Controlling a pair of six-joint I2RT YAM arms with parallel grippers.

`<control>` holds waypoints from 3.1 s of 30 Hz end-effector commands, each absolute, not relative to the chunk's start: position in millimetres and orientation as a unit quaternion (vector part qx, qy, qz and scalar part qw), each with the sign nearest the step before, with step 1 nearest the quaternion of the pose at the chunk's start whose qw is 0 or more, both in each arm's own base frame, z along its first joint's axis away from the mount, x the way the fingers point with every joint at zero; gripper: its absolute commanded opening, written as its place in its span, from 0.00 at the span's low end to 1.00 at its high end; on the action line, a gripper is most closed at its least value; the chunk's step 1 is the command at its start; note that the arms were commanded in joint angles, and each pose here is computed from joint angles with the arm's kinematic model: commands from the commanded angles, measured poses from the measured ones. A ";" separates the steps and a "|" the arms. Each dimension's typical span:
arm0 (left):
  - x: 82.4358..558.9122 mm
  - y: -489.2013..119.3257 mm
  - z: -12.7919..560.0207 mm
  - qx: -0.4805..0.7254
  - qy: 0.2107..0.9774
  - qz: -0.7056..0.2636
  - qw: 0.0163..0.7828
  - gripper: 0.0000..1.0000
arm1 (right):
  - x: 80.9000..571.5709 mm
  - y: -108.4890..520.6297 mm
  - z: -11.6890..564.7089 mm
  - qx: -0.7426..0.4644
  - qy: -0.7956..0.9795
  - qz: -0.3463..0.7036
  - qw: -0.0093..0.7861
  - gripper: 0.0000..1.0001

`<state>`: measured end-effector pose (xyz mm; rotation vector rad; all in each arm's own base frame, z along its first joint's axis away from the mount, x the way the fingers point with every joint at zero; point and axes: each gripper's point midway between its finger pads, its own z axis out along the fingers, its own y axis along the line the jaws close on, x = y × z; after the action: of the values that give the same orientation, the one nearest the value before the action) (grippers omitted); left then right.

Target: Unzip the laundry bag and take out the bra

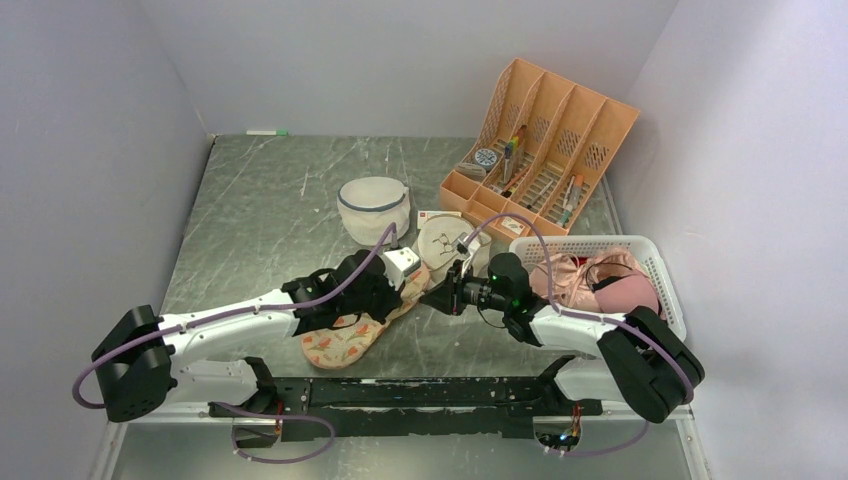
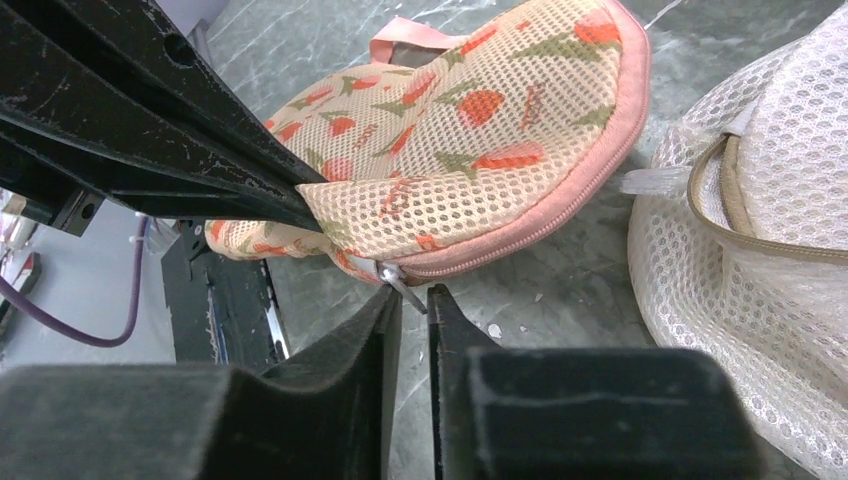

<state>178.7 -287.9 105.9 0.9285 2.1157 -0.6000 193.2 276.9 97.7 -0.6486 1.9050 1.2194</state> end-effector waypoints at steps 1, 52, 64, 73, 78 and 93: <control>174.1 -297.7 120.2 0.369 0.804 -0.261 0.387 0.07 | 203.6 273.0 105.5 -0.249 0.741 0.464 0.417 0.10; 196.9 -345.5 107.4 0.277 0.868 -0.237 0.337 0.45 | 183.1 250.2 97.0 -0.198 0.779 0.439 0.402 0.00; 166.9 -335.0 108.2 0.440 0.807 -0.197 0.341 0.07 | 218.6 233.8 80.2 -0.122 0.824 0.360 0.420 0.00; 169.1 -323.1 95.9 0.453 0.805 -0.138 0.357 0.07 | 246.6 208.3 70.2 -0.051 0.845 0.305 0.435 0.00; 171.6 -312.3 78.3 0.445 0.814 -0.110 0.356 0.07 | 241.7 206.4 69.2 -0.045 0.839 0.328 0.432 0.00; 127.0 -305.1 110.0 0.350 0.828 -0.262 0.351 0.71 | 154.0 258.4 74.8 -0.209 0.773 0.496 0.335 0.00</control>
<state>145.6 -291.6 76.2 0.9956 2.1646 -0.4456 173.6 240.9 58.4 -0.4245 2.1143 1.1488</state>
